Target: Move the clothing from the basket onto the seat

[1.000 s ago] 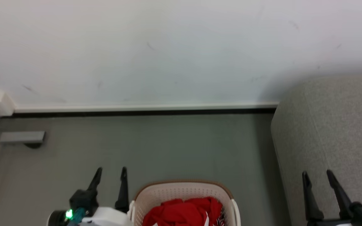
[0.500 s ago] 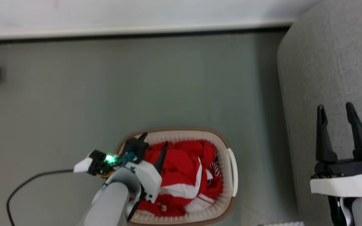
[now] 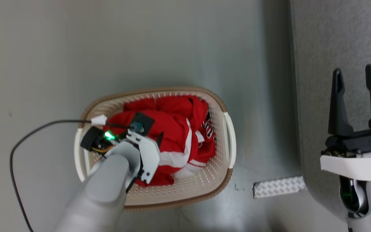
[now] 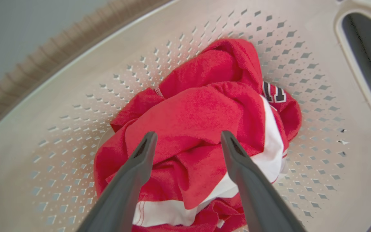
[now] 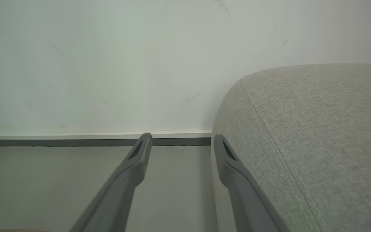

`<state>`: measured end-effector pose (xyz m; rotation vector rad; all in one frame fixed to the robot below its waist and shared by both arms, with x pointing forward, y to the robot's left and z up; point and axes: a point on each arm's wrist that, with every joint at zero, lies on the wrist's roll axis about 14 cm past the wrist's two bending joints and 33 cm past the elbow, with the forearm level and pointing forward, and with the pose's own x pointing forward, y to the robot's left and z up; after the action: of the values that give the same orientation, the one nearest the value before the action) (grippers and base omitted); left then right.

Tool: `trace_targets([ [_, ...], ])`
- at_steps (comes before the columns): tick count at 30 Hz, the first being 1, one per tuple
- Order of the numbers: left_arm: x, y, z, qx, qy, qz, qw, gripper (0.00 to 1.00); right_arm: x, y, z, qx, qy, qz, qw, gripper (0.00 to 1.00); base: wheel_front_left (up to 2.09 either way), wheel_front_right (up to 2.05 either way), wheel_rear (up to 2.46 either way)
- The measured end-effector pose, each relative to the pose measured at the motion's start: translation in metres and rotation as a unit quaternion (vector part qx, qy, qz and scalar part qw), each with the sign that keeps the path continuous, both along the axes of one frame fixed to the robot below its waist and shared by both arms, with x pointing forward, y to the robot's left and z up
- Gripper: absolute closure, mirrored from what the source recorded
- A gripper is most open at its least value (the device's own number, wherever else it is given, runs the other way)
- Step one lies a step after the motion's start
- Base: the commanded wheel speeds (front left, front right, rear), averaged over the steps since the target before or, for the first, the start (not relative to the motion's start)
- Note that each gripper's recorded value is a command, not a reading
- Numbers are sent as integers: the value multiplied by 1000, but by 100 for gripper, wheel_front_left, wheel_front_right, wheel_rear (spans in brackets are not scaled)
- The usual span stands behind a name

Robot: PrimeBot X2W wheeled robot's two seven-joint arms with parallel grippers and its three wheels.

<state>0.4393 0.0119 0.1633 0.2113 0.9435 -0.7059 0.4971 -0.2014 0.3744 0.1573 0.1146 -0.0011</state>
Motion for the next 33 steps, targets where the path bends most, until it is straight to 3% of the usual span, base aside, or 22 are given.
trace_targets([
  [11,-18,-4,-72,27,67,-21,997,0,9,4,-53,-8,39,13,999,0,0,0,0],
  [21,-26,-9,-104,36,88,-36,995,0,8,-5,-68,-20,47,5,999,0,0,0,0],
  [22,-27,-11,-106,34,89,-39,995,4,7,-6,-69,-21,48,3,999,0,0,0,0],
  [23,-28,-13,-106,31,87,-44,995,53,7,-7,-69,-22,49,2,999,0,0,0,0],
  [24,-29,-16,-106,28,87,-49,995,88,6,-8,-69,-22,49,1,999,0,0,0,0],
  [25,-30,-17,-106,27,86,-55,994,100,6,-8,-69,-22,50,1,999,0,0,0,0],
  [33,-7,-19,-73,-12,30,-25,999,100,-4,-10,-61,-11,60,-10,998,0,0,0,0],
])
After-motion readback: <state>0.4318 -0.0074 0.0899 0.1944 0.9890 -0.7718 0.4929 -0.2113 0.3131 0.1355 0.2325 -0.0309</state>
